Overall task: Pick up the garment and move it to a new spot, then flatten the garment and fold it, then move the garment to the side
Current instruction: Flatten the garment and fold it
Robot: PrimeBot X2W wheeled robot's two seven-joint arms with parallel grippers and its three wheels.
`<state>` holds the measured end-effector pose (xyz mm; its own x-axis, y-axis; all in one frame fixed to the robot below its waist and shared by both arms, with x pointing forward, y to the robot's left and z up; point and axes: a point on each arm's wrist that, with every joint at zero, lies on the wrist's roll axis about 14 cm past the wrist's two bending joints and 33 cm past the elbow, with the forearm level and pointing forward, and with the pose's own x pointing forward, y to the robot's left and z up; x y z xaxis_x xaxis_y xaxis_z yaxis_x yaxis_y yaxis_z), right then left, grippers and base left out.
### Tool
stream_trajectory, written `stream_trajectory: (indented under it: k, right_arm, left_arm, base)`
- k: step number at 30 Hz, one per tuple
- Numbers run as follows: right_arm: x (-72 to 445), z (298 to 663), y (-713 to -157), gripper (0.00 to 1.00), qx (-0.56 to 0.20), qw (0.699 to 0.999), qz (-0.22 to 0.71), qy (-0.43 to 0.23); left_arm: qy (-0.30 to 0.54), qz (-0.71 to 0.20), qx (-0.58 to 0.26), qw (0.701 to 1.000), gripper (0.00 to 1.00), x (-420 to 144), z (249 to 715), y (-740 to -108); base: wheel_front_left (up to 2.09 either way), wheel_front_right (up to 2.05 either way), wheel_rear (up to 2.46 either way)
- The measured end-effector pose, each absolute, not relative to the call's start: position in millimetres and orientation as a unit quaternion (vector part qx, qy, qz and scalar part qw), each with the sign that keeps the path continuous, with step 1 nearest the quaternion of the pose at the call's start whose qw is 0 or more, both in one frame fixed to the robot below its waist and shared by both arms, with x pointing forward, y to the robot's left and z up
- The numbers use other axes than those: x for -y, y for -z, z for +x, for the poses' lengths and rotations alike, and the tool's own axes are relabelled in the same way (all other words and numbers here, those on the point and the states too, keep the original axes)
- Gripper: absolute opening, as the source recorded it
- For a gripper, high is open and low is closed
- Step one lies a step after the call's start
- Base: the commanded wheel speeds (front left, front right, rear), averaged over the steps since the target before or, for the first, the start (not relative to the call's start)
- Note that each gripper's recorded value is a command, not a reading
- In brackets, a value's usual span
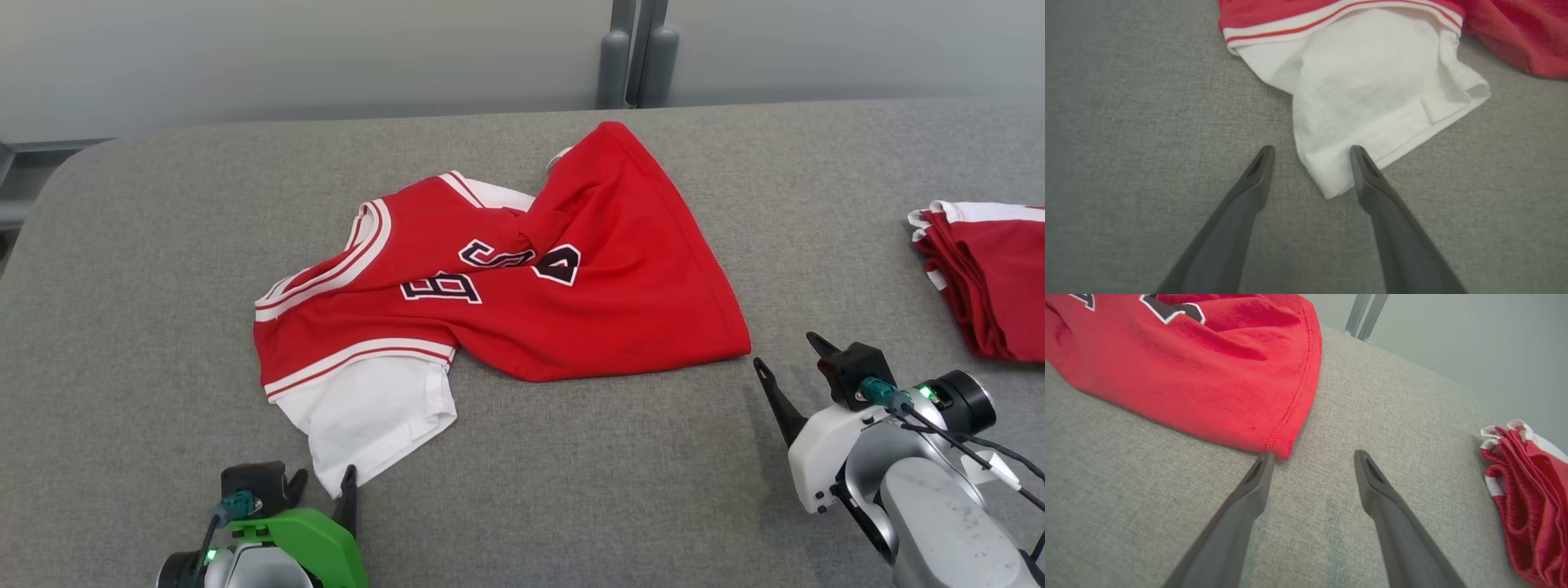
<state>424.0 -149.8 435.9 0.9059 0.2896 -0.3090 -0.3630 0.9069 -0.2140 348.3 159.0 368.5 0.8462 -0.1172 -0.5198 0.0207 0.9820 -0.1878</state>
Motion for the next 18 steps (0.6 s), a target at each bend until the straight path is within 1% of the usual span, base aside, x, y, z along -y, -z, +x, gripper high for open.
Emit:
stream_trajectory:
  k: [1,2,3,4,9,18]
  right_arm:
    - [150,426,-433,1.0,-0.141,0.966,-0.136,-0.17]
    - [150,427,-429,1.0,-0.147,0.964,-0.137,-0.172]
    - [150,428,-424,1.0,-0.153,0.963,-0.139,-0.174]
    - [149,429,-420,1.0,-0.159,0.961,-0.141,-0.176]
    - [145,432,-405,1.0,-0.175,0.956,-0.145,-0.187]
    - [126,445,-393,1.0,-0.172,0.946,-0.163,-0.223]
  left_arm:
    - [0.038,-0.088,-0.278,0.956,0.49,-158,349,-367]
    - [0.039,-0.087,-0.281,0.955,0.42,-157,351,-366]
    - [0.041,-0.087,-0.283,0.954,0.29,-156,351,-364]
    - [0.043,-0.087,-0.285,0.954,0.0,-154,351,-363]
    - [0.049,-0.091,-0.29,0.951,0.0,-150,349,-359]
    - [0.044,-0.095,-0.289,0.952,0.0,-154,351,-358]
  base:
    - [0.0,0.0,0.0]
    - [0.0,0.0,0.0]
    - [0.0,0.0,0.0]
    - [0.0,0.0,0.0]
    - [0.0,0.0,0.0]
    - [0.0,0.0,0.0]
